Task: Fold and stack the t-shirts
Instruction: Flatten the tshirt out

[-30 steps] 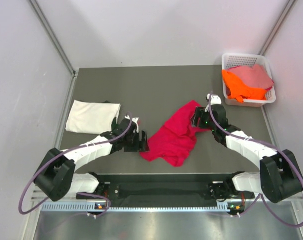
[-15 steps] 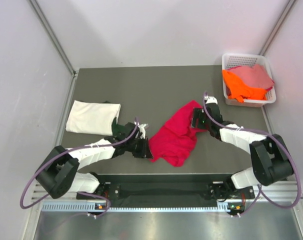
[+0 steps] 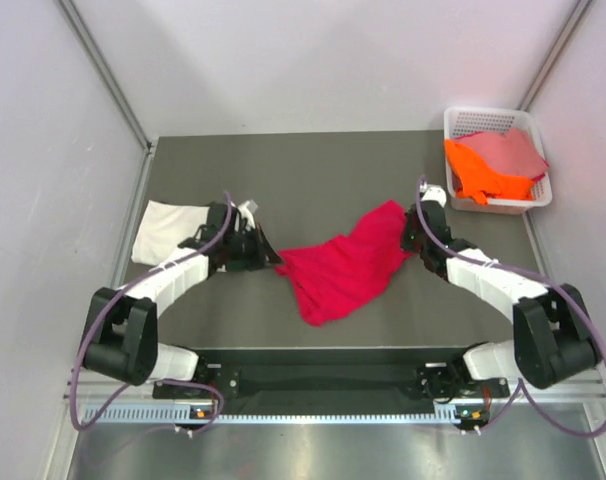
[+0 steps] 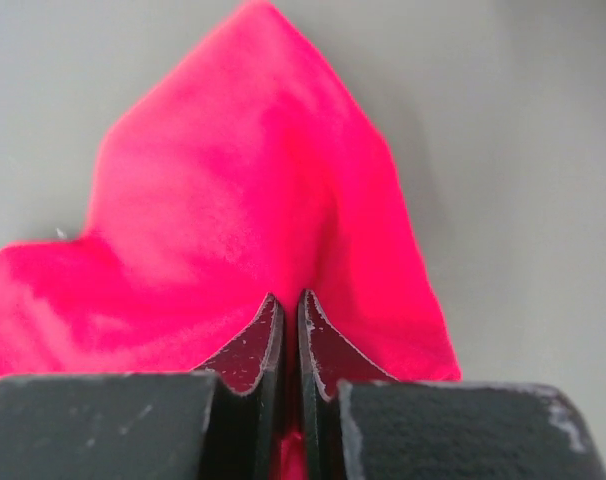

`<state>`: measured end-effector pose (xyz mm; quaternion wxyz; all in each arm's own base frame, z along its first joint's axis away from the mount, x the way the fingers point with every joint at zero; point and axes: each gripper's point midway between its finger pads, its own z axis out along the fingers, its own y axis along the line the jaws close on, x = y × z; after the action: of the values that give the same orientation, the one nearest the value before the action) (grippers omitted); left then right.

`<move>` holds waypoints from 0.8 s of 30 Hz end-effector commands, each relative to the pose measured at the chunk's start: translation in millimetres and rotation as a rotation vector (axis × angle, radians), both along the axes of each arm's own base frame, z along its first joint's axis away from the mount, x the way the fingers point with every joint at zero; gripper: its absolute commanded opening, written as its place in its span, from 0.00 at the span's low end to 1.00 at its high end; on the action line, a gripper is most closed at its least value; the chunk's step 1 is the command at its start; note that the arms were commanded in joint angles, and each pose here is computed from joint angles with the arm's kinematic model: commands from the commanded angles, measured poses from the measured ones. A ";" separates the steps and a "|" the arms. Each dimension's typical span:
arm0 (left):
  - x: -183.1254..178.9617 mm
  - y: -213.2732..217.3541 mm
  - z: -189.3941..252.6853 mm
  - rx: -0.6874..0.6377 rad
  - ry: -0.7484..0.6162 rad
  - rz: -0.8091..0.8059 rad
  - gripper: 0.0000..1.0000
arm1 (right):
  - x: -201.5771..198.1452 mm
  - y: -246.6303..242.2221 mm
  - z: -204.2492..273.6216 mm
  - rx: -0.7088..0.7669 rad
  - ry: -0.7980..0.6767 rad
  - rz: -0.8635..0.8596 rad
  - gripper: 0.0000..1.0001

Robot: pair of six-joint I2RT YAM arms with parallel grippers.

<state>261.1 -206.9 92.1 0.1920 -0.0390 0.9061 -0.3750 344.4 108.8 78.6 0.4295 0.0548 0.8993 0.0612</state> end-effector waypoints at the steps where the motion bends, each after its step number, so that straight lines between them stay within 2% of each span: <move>1: 29.0 2.7 44.3 -0.079 -0.059 0.019 0.00 | 15.9 -10.3 72.4 0.012 -0.178 -0.091 0.00; 7: 91.1 23.9 127.4 -0.053 -0.199 0.150 0.00 | 13.6 -24.6 173.1 0.014 -0.364 -0.124 0.00; 8: 103.1 23.1 162.4 -0.068 -0.275 0.158 0.00 | 13.3 -25.5 201.3 0.033 -0.419 -0.128 0.00; 10: 109.0 27.9 192.3 -0.051 -0.320 0.185 0.00 | 0.5 -29.6 240.5 0.058 -0.506 -0.115 0.00; 11: 112.8 29.3 229.1 -0.062 -0.397 0.195 0.00 | -5.4 -30.1 256.5 0.071 -0.540 -0.105 0.09; 12: 110.3 32.3 239.3 -0.052 -0.410 0.204 0.00 | -18.0 -30.0 275.7 0.098 -0.592 -0.077 0.21; 13: 112.5 38.0 252.1 -0.034 -0.454 0.231 0.00 | -24.9 -28.5 282.9 0.113 -0.614 -0.054 0.39; 14: 107.3 43.0 270.3 -0.035 -0.502 0.246 0.00 | -30.3 -26.8 281.4 0.122 -0.620 -0.034 0.74; 15: 105.8 47.4 274.3 -0.020 -0.518 0.259 0.00 | -41.7 -24.6 287.3 0.147 -0.644 -0.001 0.83; 18: 100.0 61.4 264.7 0.043 -0.508 0.294 0.00 | -52.1 -18.8 262.7 0.152 -0.584 0.047 0.88; 24: 110.2 68.1 194.5 0.080 -0.316 0.294 0.00 | -47.0 -1.4 190.6 0.163 -0.423 0.103 0.84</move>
<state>366.8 -147.4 347.1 0.4626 -0.0593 0.8198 -0.3322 295.9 87.8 327.5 0.6659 0.0589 0.7274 0.1550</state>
